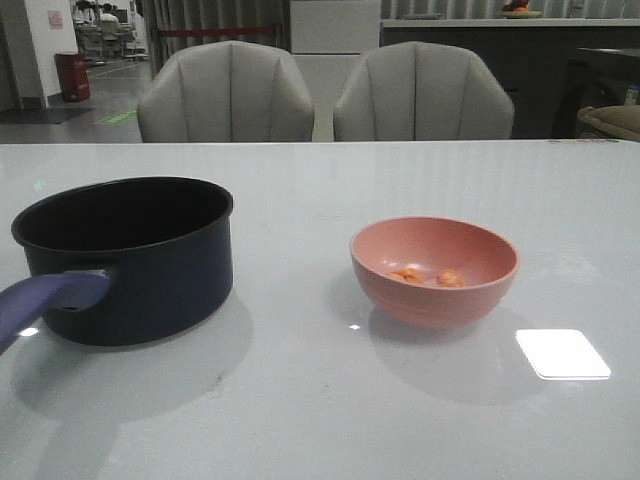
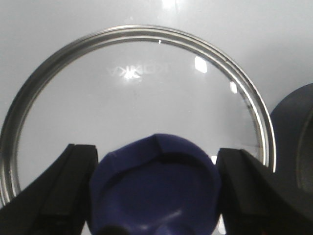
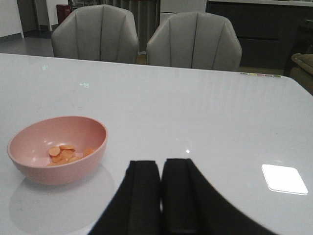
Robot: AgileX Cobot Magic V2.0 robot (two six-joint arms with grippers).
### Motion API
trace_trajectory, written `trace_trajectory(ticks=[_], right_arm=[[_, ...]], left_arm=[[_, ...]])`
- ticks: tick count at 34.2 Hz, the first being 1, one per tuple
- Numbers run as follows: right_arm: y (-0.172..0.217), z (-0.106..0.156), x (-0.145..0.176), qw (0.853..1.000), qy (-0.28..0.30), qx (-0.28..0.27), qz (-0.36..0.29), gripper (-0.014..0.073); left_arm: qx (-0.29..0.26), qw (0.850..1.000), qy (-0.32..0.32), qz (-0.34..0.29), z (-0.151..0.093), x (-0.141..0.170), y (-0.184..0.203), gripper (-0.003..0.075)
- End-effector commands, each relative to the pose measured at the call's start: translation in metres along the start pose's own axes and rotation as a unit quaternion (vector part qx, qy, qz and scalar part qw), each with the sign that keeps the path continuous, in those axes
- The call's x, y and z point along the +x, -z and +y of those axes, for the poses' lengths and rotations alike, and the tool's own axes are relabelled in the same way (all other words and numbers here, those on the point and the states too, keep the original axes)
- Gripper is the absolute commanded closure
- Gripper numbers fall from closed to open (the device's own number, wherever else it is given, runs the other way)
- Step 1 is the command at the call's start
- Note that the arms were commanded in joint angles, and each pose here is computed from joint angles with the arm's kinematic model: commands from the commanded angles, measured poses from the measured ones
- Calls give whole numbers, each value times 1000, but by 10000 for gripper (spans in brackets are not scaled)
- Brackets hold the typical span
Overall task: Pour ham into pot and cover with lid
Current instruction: 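Lift the glass lid off the saucepan with the left gripper, then set the glass lid on the table beside the saucepan, left gripper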
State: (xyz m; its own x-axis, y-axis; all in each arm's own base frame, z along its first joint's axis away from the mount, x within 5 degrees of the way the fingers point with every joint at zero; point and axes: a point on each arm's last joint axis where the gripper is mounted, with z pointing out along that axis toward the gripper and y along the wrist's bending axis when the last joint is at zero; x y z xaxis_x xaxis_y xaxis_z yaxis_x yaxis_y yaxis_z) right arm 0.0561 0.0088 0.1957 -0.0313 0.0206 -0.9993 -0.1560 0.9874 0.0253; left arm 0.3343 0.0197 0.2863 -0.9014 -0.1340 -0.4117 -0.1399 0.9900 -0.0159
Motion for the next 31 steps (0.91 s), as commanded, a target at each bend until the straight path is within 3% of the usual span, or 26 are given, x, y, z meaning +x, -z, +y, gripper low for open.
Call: trace_trajectory(ticks=[1, 9, 23, 31], right_arm=[[2, 0, -11, 998, 8, -1, -55, 436], [2, 0, -11, 998, 8, -1, -55, 436], [2, 0, -11, 998, 8, -1, -55, 436], [2, 0, -10, 998, 8, -1, -55, 436]], left_arm=[[14, 998, 6, -65, 2, -1, 9, 317], [12, 998, 8, -55, 3, 9, -13, 317], [6, 1000, 8, 22, 3, 15, -62, 317], [5, 999, 8, 32, 3, 16, -71, 309]])
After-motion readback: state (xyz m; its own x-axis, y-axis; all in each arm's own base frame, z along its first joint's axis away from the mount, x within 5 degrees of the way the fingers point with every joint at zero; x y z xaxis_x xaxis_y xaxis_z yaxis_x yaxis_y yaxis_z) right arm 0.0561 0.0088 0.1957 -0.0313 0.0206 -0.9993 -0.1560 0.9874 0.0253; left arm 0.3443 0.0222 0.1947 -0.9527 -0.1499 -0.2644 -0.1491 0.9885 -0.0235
